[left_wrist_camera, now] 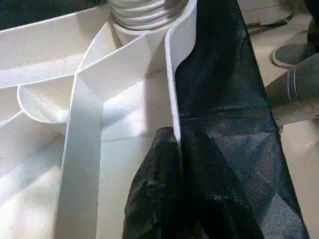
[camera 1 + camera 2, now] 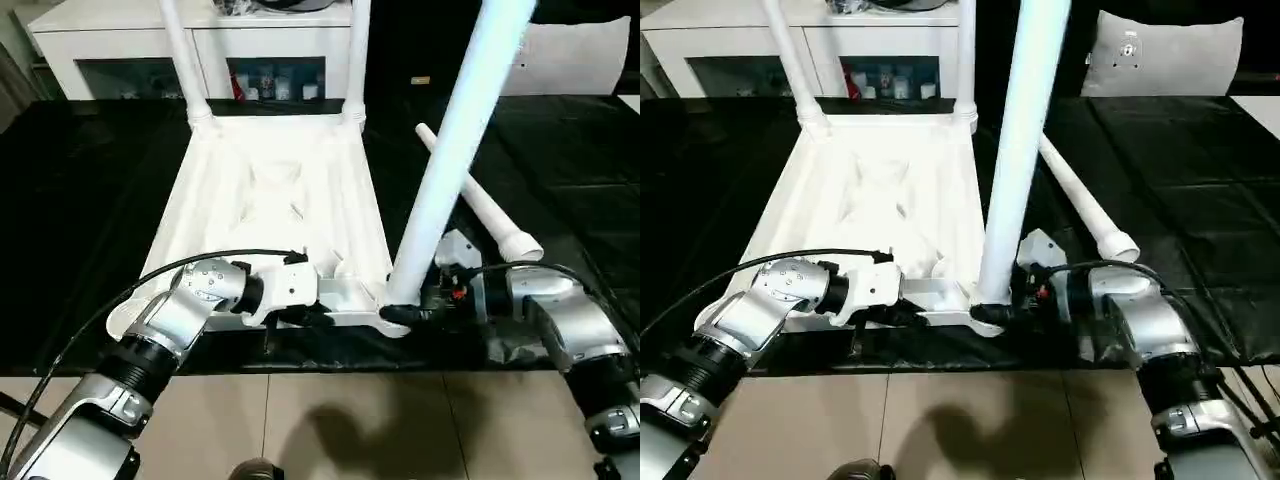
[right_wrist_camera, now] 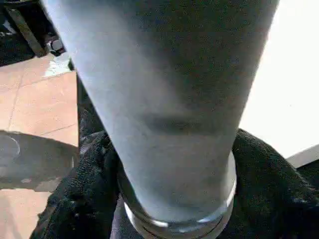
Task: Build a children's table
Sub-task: Rotate leg to tighten
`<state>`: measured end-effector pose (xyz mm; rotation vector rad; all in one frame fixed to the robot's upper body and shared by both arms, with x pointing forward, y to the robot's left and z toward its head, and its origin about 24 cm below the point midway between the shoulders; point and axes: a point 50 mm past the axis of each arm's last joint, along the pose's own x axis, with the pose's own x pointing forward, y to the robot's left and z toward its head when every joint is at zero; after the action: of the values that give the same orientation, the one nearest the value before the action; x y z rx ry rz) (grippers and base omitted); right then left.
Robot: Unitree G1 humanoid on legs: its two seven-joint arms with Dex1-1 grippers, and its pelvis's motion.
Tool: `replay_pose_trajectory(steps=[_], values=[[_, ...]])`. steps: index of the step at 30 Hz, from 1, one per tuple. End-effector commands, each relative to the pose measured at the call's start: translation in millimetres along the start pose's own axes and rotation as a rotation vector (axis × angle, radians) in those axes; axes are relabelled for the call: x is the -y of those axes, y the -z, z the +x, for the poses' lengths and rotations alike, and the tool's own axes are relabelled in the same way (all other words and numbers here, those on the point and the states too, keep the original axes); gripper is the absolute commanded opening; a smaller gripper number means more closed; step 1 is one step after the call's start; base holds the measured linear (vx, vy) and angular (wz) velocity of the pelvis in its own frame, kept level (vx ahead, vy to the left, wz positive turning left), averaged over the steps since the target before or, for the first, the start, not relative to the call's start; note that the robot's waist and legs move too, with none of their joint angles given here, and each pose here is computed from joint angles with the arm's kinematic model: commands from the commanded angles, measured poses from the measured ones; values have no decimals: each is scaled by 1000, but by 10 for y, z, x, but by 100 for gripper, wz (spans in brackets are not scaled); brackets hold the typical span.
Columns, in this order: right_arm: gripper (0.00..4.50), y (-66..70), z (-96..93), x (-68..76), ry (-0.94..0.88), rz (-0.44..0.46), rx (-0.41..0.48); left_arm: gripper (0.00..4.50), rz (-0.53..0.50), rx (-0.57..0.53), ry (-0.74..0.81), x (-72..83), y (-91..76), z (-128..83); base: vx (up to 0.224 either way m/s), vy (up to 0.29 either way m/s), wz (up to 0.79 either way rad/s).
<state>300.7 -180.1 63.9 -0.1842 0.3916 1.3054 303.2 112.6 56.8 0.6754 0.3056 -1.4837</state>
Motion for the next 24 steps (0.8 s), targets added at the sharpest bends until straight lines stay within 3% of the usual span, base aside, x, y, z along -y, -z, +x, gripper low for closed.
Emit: replay_pose_trajectory(steps=[1,6,7,11,14,21,24], values=[[281,21,30,-43,-57,39,16,0,12,-21,74,81,23,66,0,0,0],[274,37,98,-108,-52,105,75,0,-61,16,49,98,10,73,0,0,0],[273,25,209,-108,19,169,94,0,-109,16,-21,62,19,85,0,0,0],[273,19,405,-84,183,229,124,0,-223,35,-144,10,3,136,0,0,0],[272,62,682,-12,462,333,124,0,-336,65,-284,-27,-133,326,0,0,0],[272,13,865,4,633,365,150,0,-385,109,-390,-111,-336,522,-9,2,-3],[342,21,833,-1,645,416,206,0,-363,108,-382,-108,-373,531,0,0,0]])
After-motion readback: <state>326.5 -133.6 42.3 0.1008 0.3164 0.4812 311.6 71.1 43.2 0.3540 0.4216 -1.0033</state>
